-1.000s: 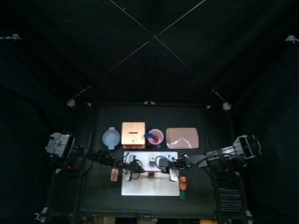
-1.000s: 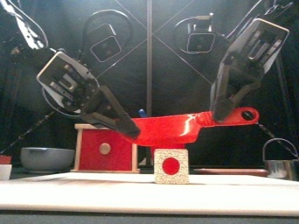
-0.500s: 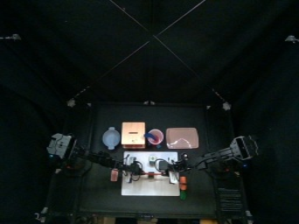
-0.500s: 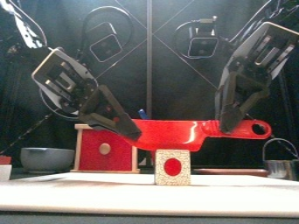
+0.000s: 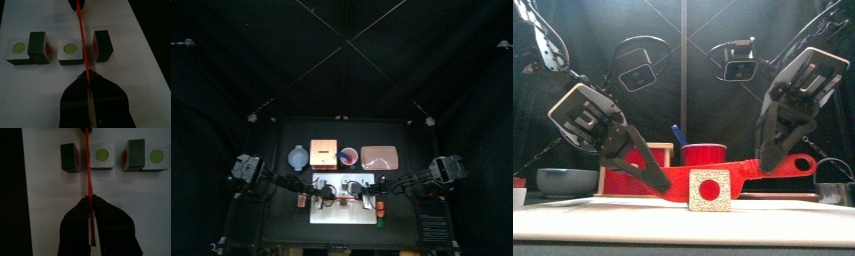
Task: Cut the sushi into 4 pieces with the knife
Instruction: Cut the sushi into 4 pieces
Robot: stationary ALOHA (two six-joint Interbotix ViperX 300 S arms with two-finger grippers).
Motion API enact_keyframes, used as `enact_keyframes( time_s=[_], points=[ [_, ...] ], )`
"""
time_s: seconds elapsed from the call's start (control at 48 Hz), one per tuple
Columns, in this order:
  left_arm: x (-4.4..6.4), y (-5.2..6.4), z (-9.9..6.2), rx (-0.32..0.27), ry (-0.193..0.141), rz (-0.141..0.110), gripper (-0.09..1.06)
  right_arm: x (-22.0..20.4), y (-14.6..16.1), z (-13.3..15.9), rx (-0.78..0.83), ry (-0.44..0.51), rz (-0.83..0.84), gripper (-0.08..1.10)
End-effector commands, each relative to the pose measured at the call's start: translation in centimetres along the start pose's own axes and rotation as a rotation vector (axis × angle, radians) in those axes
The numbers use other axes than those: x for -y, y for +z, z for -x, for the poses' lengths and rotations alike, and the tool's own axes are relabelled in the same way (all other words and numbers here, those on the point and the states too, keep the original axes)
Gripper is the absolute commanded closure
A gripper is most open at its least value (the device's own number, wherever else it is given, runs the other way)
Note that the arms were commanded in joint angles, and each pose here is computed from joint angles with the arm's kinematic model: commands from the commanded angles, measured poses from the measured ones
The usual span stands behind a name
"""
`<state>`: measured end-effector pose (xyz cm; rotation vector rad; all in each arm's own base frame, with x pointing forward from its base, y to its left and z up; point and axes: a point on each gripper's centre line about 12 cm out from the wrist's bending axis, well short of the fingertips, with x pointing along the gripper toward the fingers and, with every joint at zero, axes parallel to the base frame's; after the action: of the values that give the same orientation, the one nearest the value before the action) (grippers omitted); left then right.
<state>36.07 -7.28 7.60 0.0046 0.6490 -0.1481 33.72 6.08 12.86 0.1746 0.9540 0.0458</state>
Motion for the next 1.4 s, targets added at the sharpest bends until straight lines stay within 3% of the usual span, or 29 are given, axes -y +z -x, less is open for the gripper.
enact_keyframes(
  time_s=[0.021, 0.271, 0.479, 0.958, 1.188, 1.396],
  points=[
    [0.4, -0.9, -0.3, -0.031, -0.005, -0.004, 0.67, -0.4, 0.1, 0.0, 0.007, 0.009, -0.005, 0.92],
    [0.0, -3.2, -1.4, -0.100, 0.019, 0.031, 0.67, -0.1, -1.5, -2.5, -0.060, -0.007, -0.022, 0.92],
    [0.0, -3.4, -1.5, -0.104, 0.021, 0.036, 0.67, 0.0, -1.7, -3.0, -0.075, -0.011, -0.019, 0.92],
    [-0.4, -2.8, -1.3, -0.087, 0.025, 0.025, 0.67, 0.8, -1.0, -2.2, -0.050, -0.026, 0.003, 0.92],
    [-2.4, -1.9, -0.9, -0.062, 0.054, 0.029, 0.67, 2.2, -0.1, -1.2, -0.027, -0.051, 0.004, 0.92],
    [-3.1, -0.9, -0.4, -0.034, 0.060, 0.016, 0.67, 2.3, 0.2, -0.5, -0.023, -0.054, 0.004, 0.92]
  ],
)
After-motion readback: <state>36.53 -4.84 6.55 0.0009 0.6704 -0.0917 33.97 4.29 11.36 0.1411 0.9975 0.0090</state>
